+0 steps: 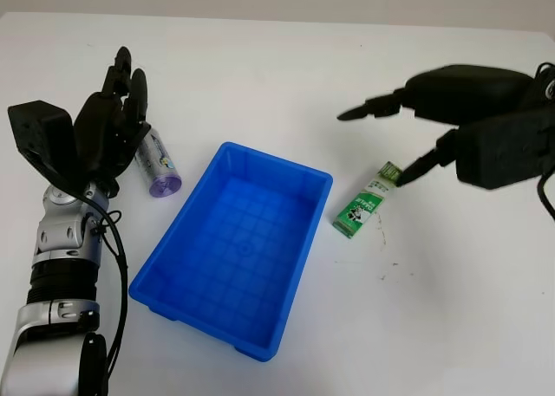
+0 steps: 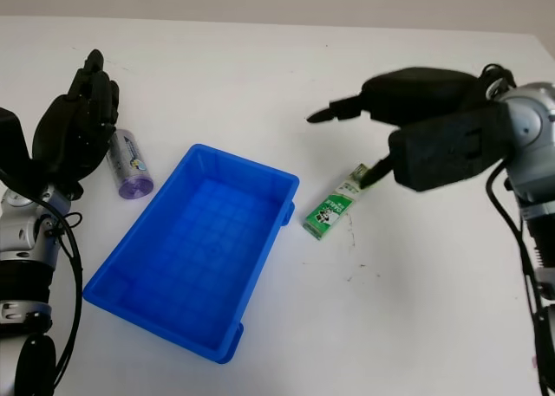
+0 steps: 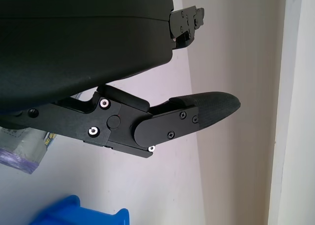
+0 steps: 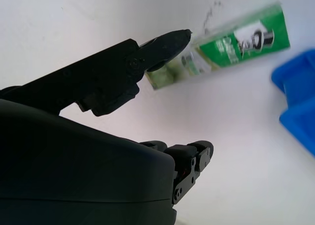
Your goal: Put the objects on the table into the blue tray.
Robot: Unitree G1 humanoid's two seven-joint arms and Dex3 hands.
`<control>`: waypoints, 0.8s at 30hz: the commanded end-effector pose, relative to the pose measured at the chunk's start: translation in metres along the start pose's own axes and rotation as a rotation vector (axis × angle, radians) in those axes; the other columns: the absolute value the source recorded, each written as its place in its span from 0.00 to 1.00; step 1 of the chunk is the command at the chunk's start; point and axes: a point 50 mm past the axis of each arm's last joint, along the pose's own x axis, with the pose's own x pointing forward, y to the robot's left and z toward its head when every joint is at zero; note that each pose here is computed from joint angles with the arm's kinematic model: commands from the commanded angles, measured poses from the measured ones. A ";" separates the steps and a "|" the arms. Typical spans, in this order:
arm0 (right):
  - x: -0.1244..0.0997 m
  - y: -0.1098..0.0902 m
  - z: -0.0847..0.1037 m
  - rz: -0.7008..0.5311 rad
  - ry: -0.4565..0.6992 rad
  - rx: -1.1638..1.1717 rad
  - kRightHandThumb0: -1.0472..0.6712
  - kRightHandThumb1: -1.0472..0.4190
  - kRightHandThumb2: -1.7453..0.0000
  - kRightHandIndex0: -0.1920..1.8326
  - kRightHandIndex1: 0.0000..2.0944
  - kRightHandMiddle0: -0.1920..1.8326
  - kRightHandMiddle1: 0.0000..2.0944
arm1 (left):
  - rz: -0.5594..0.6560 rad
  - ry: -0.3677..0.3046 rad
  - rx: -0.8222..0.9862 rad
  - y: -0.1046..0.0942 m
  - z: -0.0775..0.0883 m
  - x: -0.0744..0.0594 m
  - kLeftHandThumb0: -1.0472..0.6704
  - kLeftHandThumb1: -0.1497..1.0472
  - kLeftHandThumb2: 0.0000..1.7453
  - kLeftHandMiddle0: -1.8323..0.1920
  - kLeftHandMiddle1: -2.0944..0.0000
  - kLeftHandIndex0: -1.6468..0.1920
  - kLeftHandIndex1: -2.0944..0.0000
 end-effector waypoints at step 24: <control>0.028 0.084 0.003 -0.083 -0.171 -0.077 0.36 0.04 0.97 0.15 0.91 0.16 0.93 | -0.008 -0.003 0.028 0.001 0.008 0.003 0.17 1.00 0.37 1.00 1.00 1.00 1.00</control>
